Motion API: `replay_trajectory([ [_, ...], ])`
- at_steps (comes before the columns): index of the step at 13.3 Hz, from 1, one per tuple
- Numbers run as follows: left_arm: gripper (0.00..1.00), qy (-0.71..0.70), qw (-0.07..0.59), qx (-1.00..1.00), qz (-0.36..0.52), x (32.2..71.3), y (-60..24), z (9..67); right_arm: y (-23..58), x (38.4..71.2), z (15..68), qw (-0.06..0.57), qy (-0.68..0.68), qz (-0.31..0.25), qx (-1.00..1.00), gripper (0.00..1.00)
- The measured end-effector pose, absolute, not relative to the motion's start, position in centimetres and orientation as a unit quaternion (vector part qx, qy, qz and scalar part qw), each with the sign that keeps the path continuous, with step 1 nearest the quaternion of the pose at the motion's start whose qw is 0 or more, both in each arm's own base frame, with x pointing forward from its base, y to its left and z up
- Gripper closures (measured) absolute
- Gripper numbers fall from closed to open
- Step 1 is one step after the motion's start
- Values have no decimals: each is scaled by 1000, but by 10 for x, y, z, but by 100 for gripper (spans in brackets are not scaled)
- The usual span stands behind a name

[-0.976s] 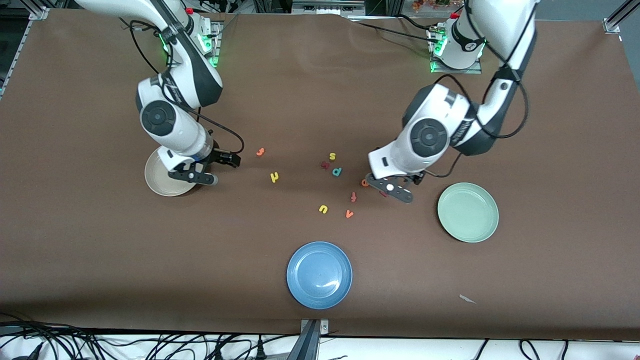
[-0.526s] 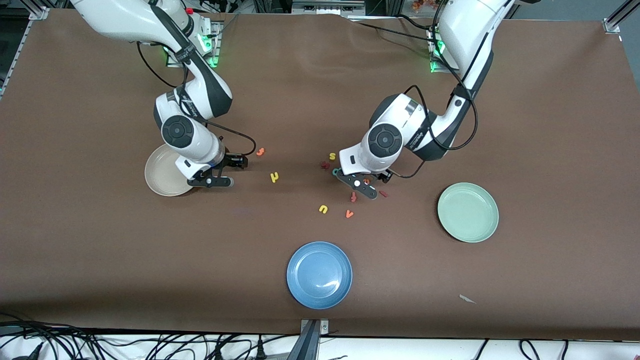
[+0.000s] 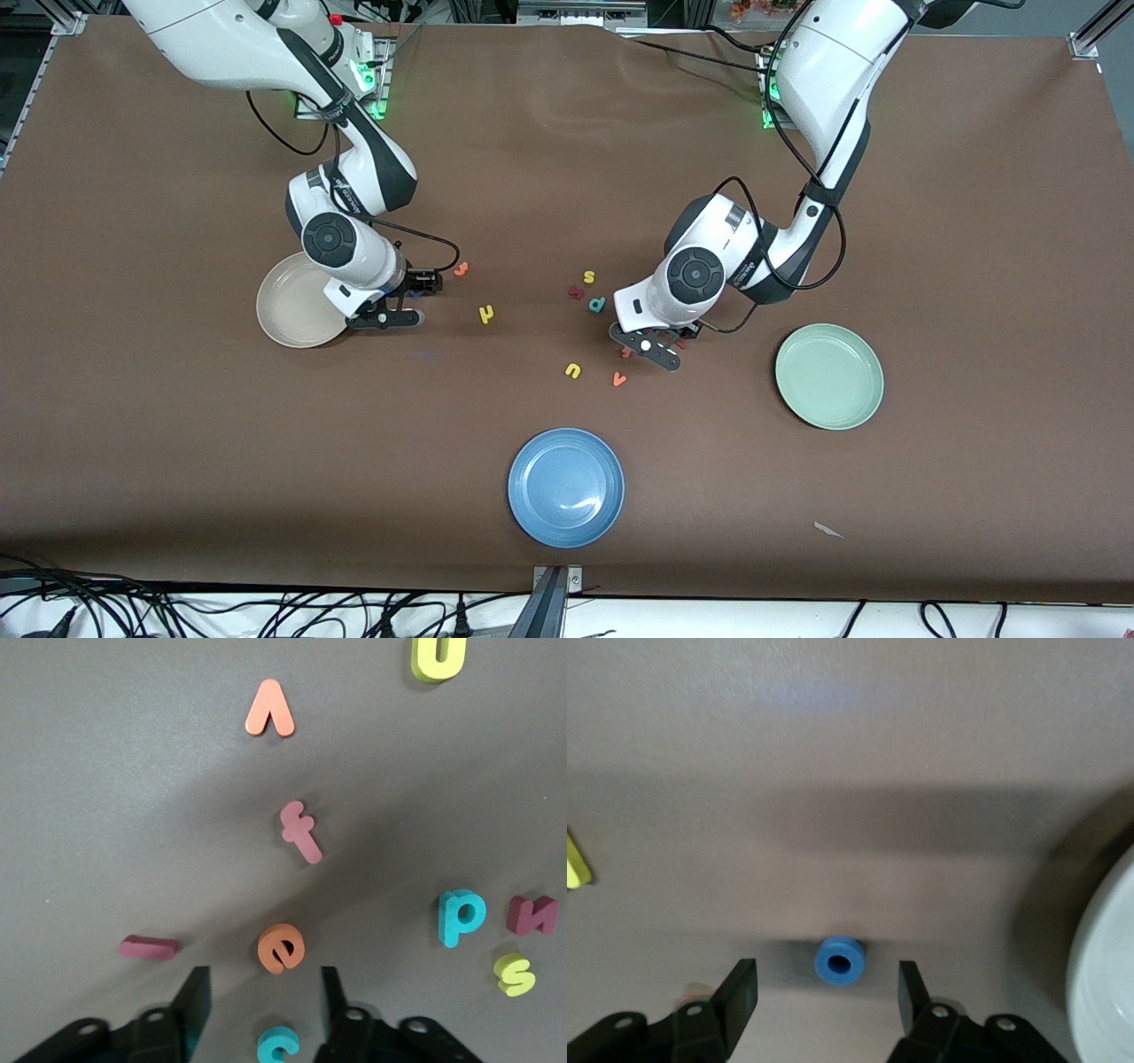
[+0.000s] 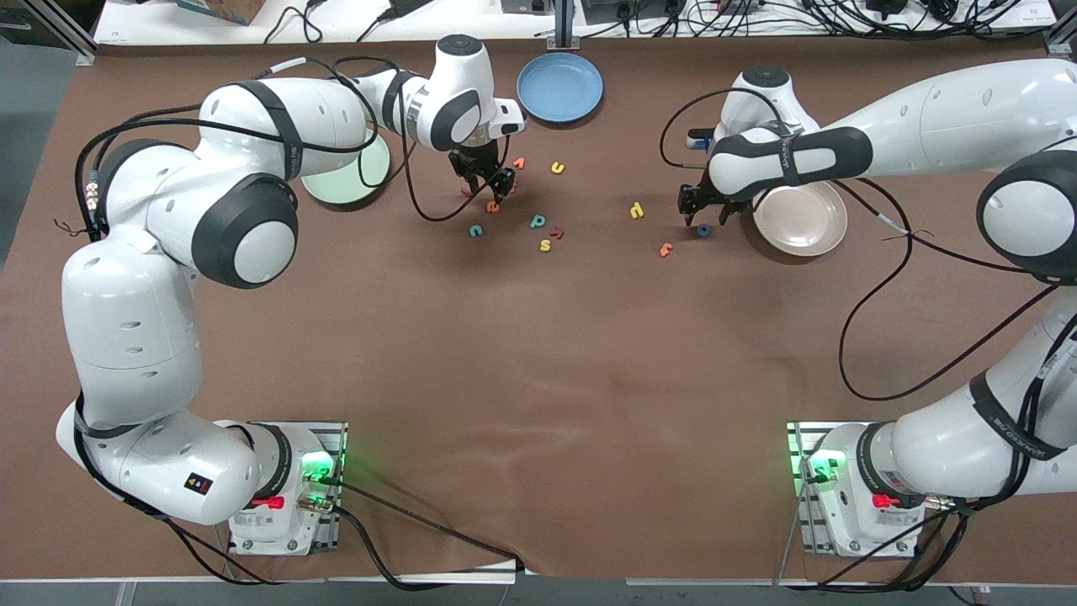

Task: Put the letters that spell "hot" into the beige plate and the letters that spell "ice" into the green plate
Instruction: 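Grasp the orange e with the left gripper while the right gripper grasps the ring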

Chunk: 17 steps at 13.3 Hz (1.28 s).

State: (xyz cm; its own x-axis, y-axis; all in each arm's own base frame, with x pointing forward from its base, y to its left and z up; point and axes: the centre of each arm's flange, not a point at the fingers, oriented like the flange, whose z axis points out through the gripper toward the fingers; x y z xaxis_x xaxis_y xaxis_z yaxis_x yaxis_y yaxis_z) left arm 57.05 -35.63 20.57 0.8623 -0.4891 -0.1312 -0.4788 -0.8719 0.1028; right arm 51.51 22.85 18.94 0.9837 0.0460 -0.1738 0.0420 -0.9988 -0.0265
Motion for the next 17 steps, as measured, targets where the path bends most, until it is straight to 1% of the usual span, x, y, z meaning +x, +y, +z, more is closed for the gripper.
replay_trajectory([
  [2, 46, -250, 35, 965, -73, 570, -356, 199, 228, 511, 184, 10, -23, 92, -995, 35],
  [7, 42, -250, 40, 966, -58, 562, -355, 177, 229, 509, 174, 14, -28, 89, -996, 38],
  [9, 45, -251, 40, 965, -59, 559, -355, 173, 230, 509, 171, 18, -27, 86, -996, 38],
  [10, 46, -251, 41, 965, -57, 559, -357, 173, 230, 509, 171, 17, -28, 85, -996, 43],
  [11, 57, -252, 42, 965, -54, 559, -357, 174, 230, 510, 171, 17, -28, 85, -996, 43],
  [12, 70, -252, 42, 965, -53, 560, -357, 174, 229, 510, 172, 17, -28, 84, -996, 50],
  [13, 72, -252, 42, 965, -53, 560, -358, 175, 229, 510, 172, 17, -28, 84, -996, 50],
  [14, 72, -252, 42, 965, -53, 560, -358, 175, 229, 510, 172, 17, -28, 84, -996, 54],
  [15, 72, -252, 43, 965, -51, 561, -358, 177, 229, 510, 172, 17, -28, 84, -996, 56],
  [16, 72, -251, 43, 966, -48, 563, -357, 183, 229, 510, 172, 17, -28, 83, -996, 61],
  [17, 72, -249, 42, 967, -45, 567, -355, 193, 229, 510, 173, 17, -28, 83, -996, 62],
])
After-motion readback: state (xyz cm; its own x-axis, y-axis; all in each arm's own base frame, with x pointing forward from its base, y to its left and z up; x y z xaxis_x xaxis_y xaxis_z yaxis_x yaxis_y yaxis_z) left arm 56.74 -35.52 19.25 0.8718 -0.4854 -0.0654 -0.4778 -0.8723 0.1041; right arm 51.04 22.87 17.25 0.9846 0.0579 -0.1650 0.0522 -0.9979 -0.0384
